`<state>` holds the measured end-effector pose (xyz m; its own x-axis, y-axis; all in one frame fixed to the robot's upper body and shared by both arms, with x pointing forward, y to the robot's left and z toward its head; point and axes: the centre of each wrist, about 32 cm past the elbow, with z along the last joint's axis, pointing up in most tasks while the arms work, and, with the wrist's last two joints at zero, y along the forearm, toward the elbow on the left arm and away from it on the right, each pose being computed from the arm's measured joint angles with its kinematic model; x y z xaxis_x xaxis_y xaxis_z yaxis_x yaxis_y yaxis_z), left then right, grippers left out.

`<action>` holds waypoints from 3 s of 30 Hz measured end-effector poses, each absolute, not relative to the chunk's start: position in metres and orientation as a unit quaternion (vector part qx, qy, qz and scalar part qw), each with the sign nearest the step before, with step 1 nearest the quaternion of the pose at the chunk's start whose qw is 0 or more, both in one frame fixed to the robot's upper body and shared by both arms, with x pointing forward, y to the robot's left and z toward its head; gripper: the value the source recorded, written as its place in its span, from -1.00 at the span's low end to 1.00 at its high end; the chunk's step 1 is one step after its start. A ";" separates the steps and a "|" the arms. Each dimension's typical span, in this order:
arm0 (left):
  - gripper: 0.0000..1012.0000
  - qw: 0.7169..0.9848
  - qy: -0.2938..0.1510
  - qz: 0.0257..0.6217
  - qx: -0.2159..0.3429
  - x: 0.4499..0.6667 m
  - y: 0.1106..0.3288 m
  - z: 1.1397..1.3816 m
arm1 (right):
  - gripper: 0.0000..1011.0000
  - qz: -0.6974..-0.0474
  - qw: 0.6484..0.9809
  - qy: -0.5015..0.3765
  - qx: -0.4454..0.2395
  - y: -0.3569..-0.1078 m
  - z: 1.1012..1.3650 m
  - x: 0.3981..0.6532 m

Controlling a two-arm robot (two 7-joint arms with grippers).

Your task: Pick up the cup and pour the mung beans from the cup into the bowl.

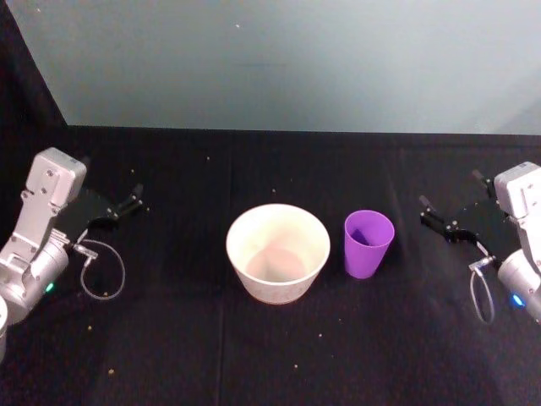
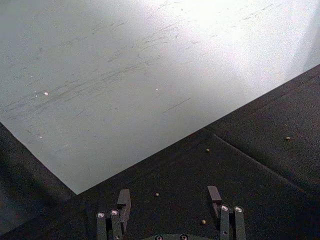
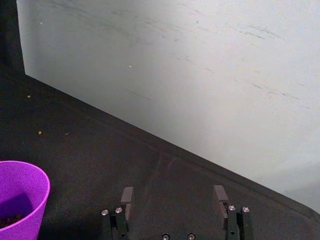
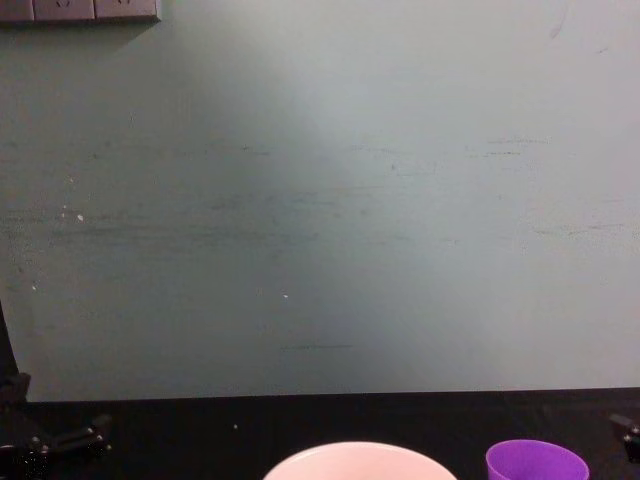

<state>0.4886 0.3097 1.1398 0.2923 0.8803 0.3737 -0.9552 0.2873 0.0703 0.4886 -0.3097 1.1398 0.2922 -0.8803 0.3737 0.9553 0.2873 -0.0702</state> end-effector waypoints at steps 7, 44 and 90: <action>0.98 0.791 -0.132 0.580 0.141 0.489 0.310 1.140 | 0.98 -0.580 0.791 -0.132 -0.141 -0.310 1.140 0.489; 0.98 0.791 -0.132 0.580 0.141 0.489 0.310 1.140 | 0.98 -0.553 0.812 -0.142 -0.118 -0.335 1.127 0.459; 0.98 0.791 -0.132 0.580 0.141 0.489 0.310 1.140 | 0.98 -0.413 0.910 -0.029 -0.018 -0.295 1.085 0.482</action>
<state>0.4886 0.3097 1.1398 0.2922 0.8803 0.3737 -0.9553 0.2873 0.0702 0.4820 -0.2951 1.0852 0.6567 -0.7511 0.0683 0.7532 0.6577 -0.0096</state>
